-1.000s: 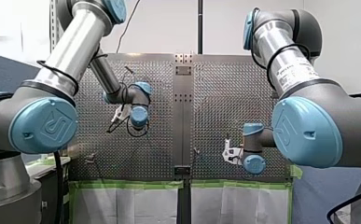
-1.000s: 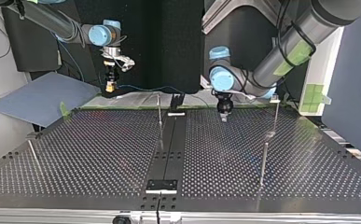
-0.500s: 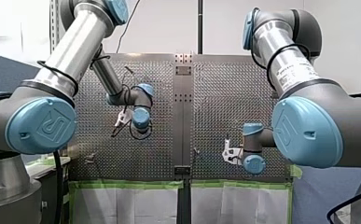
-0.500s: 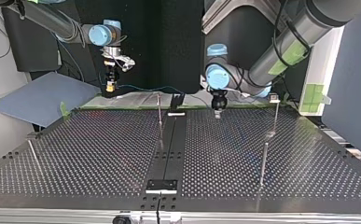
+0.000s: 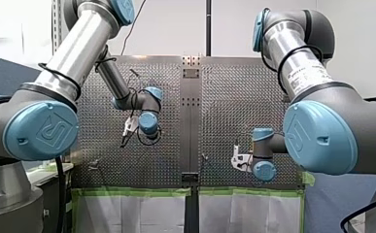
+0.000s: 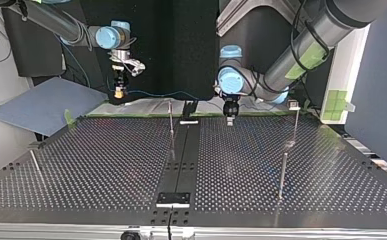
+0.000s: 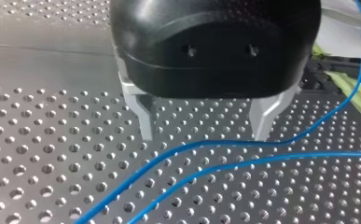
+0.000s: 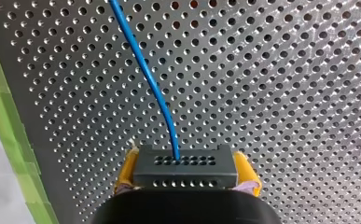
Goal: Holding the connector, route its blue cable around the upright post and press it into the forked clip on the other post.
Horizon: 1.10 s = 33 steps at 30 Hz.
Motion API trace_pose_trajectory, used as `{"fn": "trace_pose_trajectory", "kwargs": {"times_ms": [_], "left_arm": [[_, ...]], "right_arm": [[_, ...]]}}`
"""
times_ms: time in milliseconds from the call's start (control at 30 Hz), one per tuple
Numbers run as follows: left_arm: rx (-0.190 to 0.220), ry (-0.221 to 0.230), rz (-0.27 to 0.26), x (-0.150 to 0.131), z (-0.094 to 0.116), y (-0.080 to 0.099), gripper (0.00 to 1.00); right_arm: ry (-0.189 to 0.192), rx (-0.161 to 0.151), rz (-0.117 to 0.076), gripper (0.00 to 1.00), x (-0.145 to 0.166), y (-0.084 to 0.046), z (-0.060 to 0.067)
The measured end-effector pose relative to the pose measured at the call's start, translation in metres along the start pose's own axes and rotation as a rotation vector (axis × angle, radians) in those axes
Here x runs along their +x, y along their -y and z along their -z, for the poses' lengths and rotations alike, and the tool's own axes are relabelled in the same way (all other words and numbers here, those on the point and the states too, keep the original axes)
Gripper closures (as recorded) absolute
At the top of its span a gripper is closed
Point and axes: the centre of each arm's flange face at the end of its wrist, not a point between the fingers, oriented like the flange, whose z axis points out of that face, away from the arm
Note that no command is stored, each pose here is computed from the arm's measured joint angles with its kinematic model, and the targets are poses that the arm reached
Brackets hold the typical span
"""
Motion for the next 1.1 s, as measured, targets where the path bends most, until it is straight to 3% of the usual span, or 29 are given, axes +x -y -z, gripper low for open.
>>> {"fn": "trace_pose_trajectory", "kwargs": {"times_ms": [267,667,1100], "left_arm": [[-0.018,-0.027,0.043,0.005,0.002,0.001,0.0],[-0.046,-0.087,-0.003,0.031,-0.013,0.007,0.0],[-0.025,-0.1,-0.039,0.057,-0.03,0.02,0.0]], "right_arm": [[0.007,0.0,0.001,0.98,-0.001,0.0,0.001],[0.008,0.0,0.001,0.98,-0.001,0.001,0.001],[0.007,0.0,0.001,0.98,-0.001,0.0,0.001]]}}
